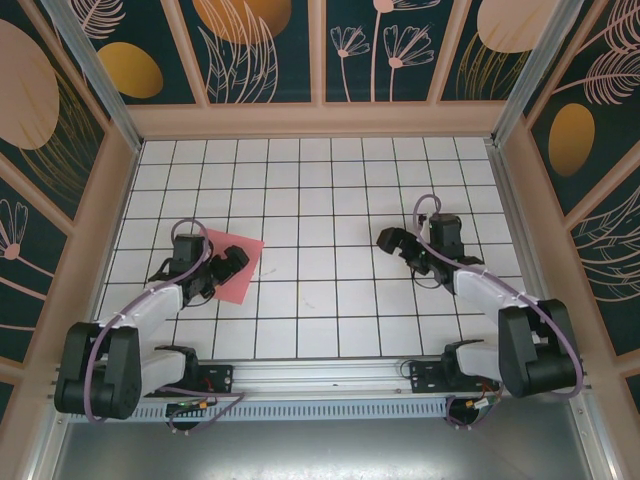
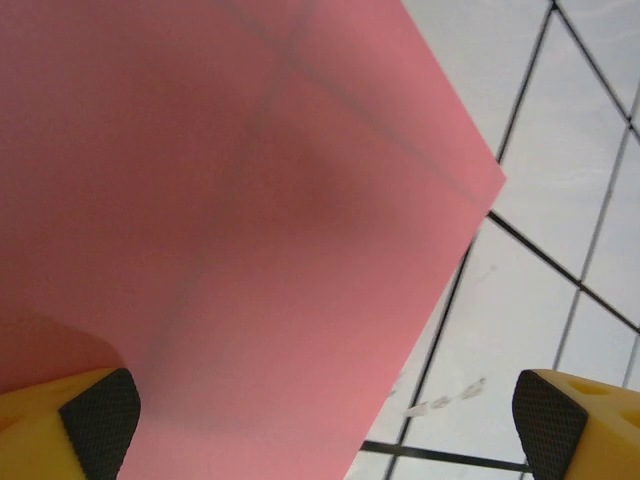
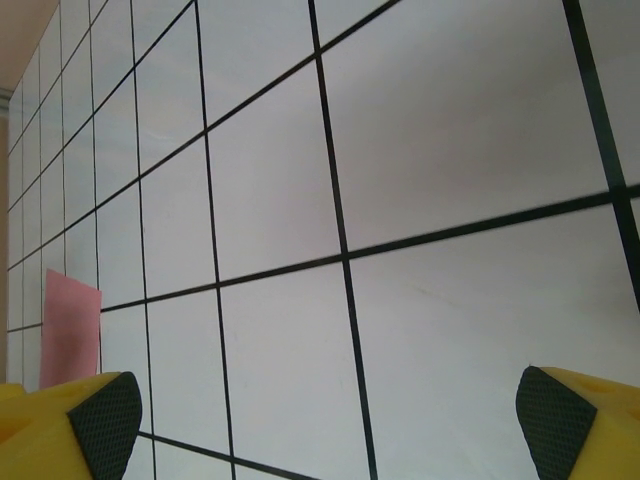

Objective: Fold a paper plane with a square sheet of paper (pick it up from the middle)
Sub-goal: Move the square sheet of paper to the center of the table.

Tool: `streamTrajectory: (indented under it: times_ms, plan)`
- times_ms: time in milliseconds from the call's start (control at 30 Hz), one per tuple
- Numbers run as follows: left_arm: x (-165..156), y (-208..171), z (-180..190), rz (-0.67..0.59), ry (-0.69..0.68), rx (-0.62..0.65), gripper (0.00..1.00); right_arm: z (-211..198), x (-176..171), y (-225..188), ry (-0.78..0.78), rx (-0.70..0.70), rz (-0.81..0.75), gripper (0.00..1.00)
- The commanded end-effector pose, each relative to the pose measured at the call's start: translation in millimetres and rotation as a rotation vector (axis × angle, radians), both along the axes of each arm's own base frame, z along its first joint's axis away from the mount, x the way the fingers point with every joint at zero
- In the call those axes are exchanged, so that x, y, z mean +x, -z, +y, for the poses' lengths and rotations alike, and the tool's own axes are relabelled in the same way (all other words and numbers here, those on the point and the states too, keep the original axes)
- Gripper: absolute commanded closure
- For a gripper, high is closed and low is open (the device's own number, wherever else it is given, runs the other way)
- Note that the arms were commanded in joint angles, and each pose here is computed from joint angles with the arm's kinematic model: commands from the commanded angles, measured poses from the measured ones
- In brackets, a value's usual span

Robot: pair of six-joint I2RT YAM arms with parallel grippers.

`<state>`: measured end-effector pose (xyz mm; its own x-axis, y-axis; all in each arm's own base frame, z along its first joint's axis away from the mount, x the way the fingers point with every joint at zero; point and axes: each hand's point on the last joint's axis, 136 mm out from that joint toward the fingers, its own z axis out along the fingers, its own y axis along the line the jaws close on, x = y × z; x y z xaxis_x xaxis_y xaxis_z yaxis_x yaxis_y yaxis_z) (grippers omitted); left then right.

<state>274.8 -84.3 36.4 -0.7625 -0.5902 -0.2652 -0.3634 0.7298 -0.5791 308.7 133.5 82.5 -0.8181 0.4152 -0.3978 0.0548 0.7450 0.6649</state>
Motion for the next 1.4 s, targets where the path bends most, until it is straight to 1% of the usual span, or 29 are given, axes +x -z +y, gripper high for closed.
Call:
streamTrajectory:
  times_ms: [0,100,167,267,333,500,600,767,867,933,1000,1033,1133,1233,1367]
  plan:
    - [-12.5,17.9,-17.5,0.088,0.007,-0.063,0.02,-2.2,8.4,-5.6,0.008,-0.045,-0.006,0.01]
    - [-17.0,23.4,-30.8,0.121,0.015,-0.111,0.01,-11.4,9.5,-2.8,0.043,-0.092,0.004,0.01]
    - [-19.3,23.9,-39.1,0.134,0.007,-0.158,0.01,-13.4,8.7,-2.7,0.054,-0.096,0.005,0.01]
    - [-17.4,14.5,-53.4,0.114,-0.001,-0.238,0.01,-12.9,5.6,-0.5,0.069,-0.076,0.018,0.01]
    - [-15.1,8.3,-58.8,0.1,-0.029,-0.277,0.01,-9.3,2.3,2.6,0.063,-0.056,0.028,0.01]
    - [-7.7,-3.0,-75.0,0.069,-0.053,-0.333,0.01,-2.3,-2.0,5.3,0.056,-0.034,0.041,0.01]
    - [-5.7,-2.1,-93.2,0.078,-0.023,-0.359,0.01,3.5,-1.3,1.9,0.044,-0.028,0.041,0.01]
    - [-2.7,0.7,-130.8,0.109,0.068,-0.366,0.01,17.3,0.8,-4.8,0.006,-0.031,0.044,0.01]
    - [5.1,-13.9,-151.1,0.077,0.103,-0.392,0.01,27.7,1.2,-7.3,-0.016,-0.042,0.046,0.01]
    - [11.2,-27.8,-158.4,0.039,0.116,-0.397,0.01,35.3,1.4,-8.7,-0.025,-0.039,0.051,0.01]
    - [16.4,-41.3,-155.9,-0.008,0.108,-0.383,0.01,45.8,2.0,-11.8,-0.043,-0.026,0.047,0.03]
    - [19.6,-47.8,-149.8,-0.035,0.09,-0.352,0.01,52.8,1.9,-13.7,-0.058,-0.017,0.042,0.05]
    - [23.9,-63.0,-121.9,-0.102,0.005,-0.233,0.01,74.0,1.4,-15.3,-0.097,0.004,0.053,0.1]
    - [20.7,-74.8,-86.8,-0.171,-0.087,-0.108,0.01,103.7,-1.5,-15.1,-0.161,0.014,0.061,0.16]
    - [11.2,-85.1,-54.6,-0.245,-0.136,0.008,0.01,140.8,-4.4,-4.7,-0.207,-0.034,0.089,0.19]
